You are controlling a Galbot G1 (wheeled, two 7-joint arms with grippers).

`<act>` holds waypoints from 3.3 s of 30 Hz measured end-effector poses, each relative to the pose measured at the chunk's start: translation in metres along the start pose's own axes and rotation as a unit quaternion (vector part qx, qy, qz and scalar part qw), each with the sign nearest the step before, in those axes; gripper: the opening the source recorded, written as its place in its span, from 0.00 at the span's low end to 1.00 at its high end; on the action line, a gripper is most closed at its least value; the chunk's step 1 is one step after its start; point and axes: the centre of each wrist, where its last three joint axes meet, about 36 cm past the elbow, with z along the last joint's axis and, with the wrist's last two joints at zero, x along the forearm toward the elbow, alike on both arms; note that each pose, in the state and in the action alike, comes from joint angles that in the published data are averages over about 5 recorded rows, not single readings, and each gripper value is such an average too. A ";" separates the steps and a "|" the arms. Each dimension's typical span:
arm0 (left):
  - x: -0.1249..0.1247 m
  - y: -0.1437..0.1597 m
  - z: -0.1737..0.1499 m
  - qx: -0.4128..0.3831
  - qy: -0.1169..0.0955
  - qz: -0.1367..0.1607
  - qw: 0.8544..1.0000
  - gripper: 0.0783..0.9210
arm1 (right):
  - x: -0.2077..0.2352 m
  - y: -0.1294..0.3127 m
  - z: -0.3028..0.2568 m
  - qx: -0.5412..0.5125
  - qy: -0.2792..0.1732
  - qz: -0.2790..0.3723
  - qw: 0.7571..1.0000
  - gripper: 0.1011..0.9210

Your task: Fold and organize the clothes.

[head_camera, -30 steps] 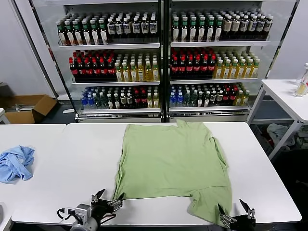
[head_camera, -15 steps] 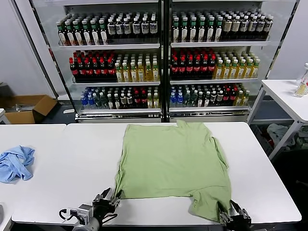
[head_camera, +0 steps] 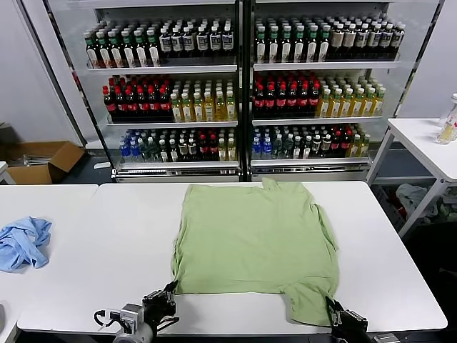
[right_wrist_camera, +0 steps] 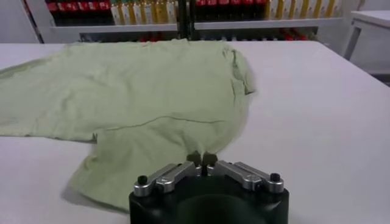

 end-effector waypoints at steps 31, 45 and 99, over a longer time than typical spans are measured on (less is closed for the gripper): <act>0.113 0.014 -0.016 -0.025 0.012 -0.005 1.000 0.01 | 0.082 0.018 -0.055 0.073 0.014 -0.033 0.997 0.01; 0.068 0.048 -0.046 0.005 -0.070 0.021 0.997 0.01 | 0.012 0.009 -0.084 0.040 -0.040 -0.013 0.998 0.01; -0.027 0.069 -0.037 0.014 -0.083 0.015 0.996 0.87 | -0.067 -0.003 -0.046 0.044 -0.023 0.029 0.998 0.87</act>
